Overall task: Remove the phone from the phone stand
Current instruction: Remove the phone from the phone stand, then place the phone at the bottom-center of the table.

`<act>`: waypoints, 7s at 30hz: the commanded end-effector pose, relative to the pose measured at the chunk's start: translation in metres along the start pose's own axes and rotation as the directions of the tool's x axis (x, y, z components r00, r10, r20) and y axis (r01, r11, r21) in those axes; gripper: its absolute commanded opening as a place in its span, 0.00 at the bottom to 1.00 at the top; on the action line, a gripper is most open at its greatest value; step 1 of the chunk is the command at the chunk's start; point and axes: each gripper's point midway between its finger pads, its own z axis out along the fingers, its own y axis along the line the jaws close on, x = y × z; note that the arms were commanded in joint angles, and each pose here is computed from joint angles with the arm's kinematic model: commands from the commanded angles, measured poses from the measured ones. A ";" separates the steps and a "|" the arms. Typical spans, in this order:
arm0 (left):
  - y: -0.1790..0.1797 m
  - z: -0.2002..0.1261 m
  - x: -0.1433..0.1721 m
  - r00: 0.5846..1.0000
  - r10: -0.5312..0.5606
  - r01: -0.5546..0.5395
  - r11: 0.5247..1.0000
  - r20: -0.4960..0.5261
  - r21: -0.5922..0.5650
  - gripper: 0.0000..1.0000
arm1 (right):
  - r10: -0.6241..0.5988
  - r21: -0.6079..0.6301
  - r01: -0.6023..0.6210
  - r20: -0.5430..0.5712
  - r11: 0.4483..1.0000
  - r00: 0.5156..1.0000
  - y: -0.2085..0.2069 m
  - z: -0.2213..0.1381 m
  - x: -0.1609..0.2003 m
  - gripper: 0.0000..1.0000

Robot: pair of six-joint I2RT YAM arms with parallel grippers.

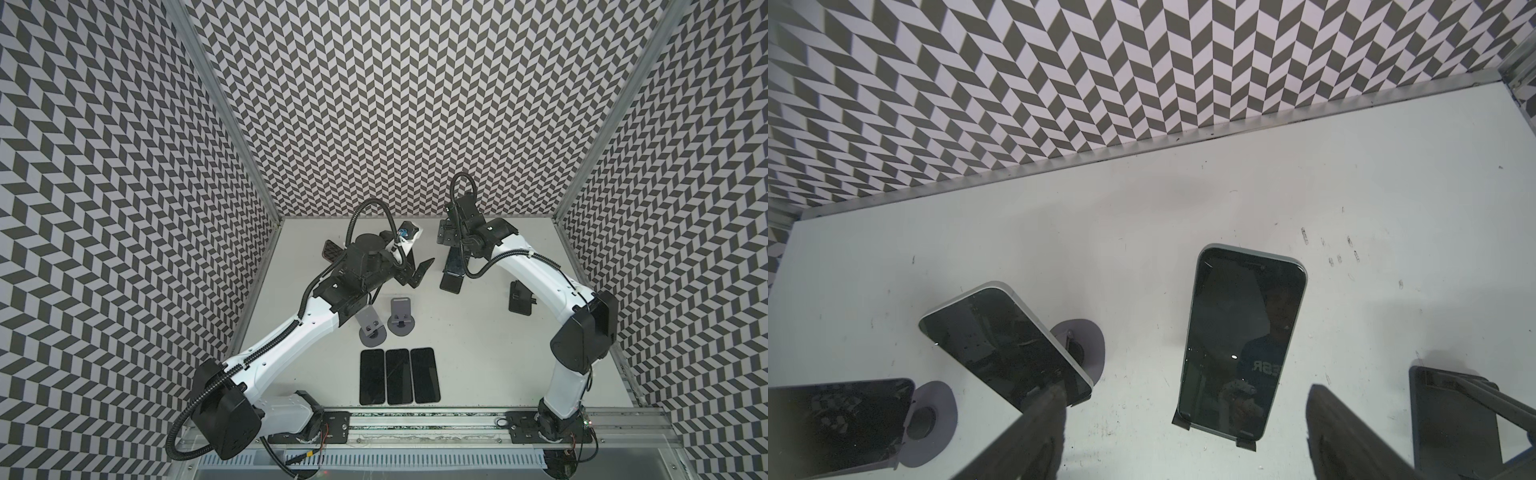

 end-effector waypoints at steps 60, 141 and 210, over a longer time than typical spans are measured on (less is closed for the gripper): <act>-0.019 -0.012 0.029 0.999 0.012 -0.018 0.987 0.038 0.158 1.00 | 0.075 0.240 -0.047 -0.111 0.970 0.991 -0.043 0.085 0.012 0.94; 0.006 -0.023 0.008 0.997 -0.048 0.046 0.999 0.067 0.021 1.00 | 0.045 0.085 -0.044 -0.017 0.995 0.999 -0.032 0.048 -0.034 0.47; -0.162 -0.072 0.039 0.969 -0.244 0.244 0.970 -0.030 0.020 1.00 | -0.044 -0.273 -0.037 -0.283 0.961 0.958 -0.025 -0.099 0.160 0.42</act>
